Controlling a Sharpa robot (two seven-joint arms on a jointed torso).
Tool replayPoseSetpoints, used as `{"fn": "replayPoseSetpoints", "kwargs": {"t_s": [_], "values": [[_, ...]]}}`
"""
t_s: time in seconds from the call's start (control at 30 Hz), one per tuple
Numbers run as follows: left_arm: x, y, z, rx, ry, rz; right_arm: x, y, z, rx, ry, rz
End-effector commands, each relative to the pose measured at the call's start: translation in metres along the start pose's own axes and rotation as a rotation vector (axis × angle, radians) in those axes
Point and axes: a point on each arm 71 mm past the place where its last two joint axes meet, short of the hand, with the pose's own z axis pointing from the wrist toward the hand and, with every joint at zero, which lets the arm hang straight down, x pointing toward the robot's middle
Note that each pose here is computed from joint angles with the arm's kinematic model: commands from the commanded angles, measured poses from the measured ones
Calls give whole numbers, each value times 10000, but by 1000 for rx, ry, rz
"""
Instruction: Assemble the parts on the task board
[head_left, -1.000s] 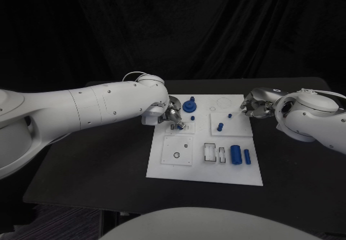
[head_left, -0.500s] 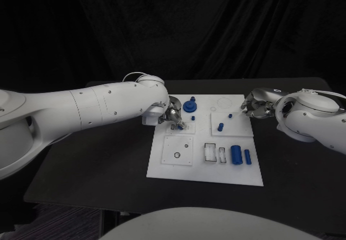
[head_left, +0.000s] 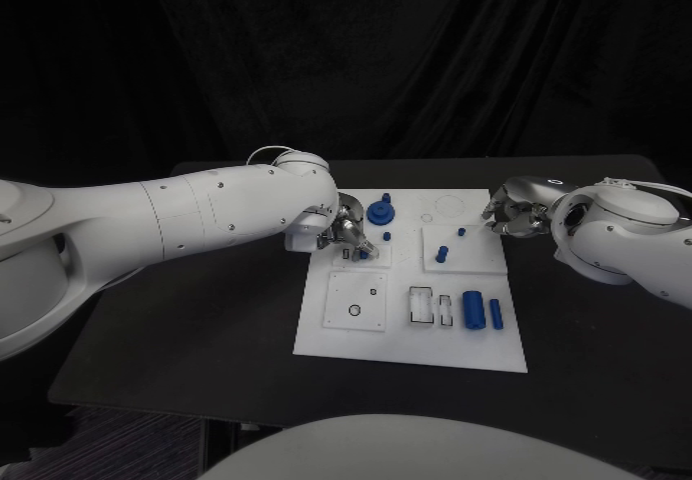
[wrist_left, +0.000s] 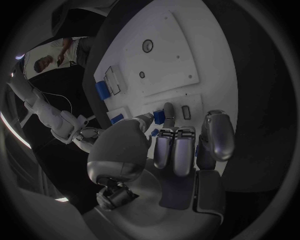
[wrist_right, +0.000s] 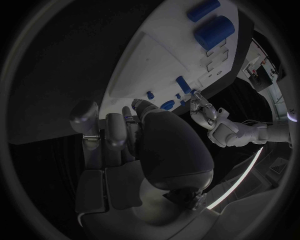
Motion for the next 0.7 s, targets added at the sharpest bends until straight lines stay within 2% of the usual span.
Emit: {"fn": "replayPoseSetpoints", "kwargs": {"t_s": [0.03,0.4,0.7], "values": [[102,-6,43,11,39,2,16,-12,-1,18,12,-6],[96,39,42,-6,30,-7,19,-15,-3,20,16,-8],[74,80,23,9,-13,-34,19,-25,-7,22,16,-7]]}}
